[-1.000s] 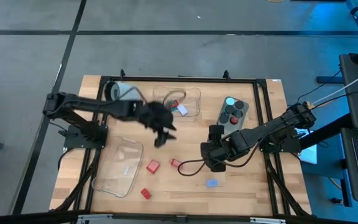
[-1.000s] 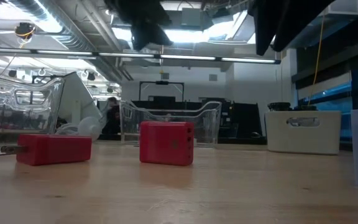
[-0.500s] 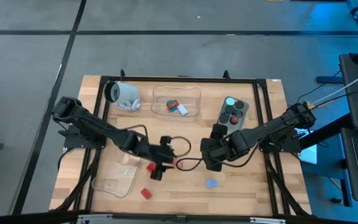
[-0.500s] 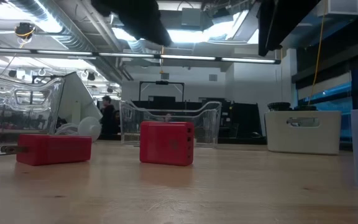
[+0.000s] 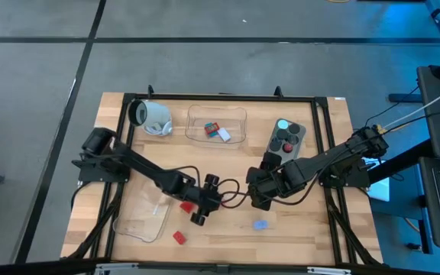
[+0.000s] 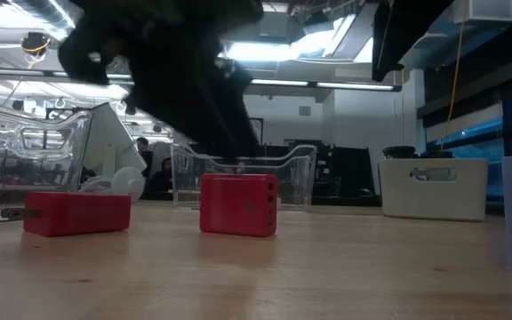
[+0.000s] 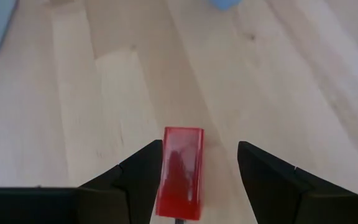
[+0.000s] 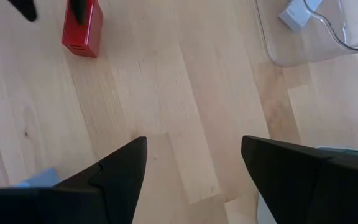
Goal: Pick & Place Office items
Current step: Put the top right red USB adapter into the left clear bin
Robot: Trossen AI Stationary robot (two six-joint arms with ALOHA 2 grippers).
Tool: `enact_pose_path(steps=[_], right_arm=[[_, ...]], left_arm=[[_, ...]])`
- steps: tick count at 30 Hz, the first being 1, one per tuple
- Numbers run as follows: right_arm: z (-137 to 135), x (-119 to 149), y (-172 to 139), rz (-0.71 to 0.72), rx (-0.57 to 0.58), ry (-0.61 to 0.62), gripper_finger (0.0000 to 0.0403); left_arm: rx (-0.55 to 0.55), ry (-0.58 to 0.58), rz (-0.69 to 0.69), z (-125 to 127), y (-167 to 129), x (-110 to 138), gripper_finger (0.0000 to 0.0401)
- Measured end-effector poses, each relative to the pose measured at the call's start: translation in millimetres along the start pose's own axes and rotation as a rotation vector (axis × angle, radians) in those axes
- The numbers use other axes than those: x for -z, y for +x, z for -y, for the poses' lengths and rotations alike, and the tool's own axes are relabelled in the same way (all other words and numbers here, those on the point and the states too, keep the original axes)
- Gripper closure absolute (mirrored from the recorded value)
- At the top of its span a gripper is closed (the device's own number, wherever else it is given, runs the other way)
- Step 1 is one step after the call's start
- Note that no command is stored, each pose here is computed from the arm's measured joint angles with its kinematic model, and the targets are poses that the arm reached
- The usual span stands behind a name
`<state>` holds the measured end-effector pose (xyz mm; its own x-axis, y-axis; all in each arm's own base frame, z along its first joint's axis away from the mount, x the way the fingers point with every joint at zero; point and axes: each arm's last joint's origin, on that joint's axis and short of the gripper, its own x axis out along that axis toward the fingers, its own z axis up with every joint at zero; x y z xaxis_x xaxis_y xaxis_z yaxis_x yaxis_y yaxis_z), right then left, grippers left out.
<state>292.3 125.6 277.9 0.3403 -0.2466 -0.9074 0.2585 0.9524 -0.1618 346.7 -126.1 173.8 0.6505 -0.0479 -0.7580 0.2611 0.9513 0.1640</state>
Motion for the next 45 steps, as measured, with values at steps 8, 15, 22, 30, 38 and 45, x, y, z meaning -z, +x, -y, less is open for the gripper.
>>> enact_pose_path(steps=[8,15,22,30,38,45], right_arm=[[0,0,0,0.000,0.000,-0.012,0.0138],[0,0,0,-0.001,-0.002,-0.015,0.0138],[0,0,0,-0.001,-0.001,-0.046,0.0138],[3,-2,2,-0.004,0.004,-0.037,0.0138],[7,-4,3,-0.004,0.011,-0.036,0.0138],[11,-7,5,-0.008,0.018,-0.028,0.0138]], left_arm=[[0.016,-0.033,-0.074,-15,24,13,0.0195],[0.047,-0.040,-0.120,-19,27,19,0.0205],[0.071,-0.019,-0.141,-17,26,21,0.0280],[0.046,-0.082,-0.156,-19,21,21,0.0284],[-0.165,-0.251,-0.177,-33,-52,12,0.0284],[-0.188,-0.542,-0.131,-25,-141,18,0.0284]])
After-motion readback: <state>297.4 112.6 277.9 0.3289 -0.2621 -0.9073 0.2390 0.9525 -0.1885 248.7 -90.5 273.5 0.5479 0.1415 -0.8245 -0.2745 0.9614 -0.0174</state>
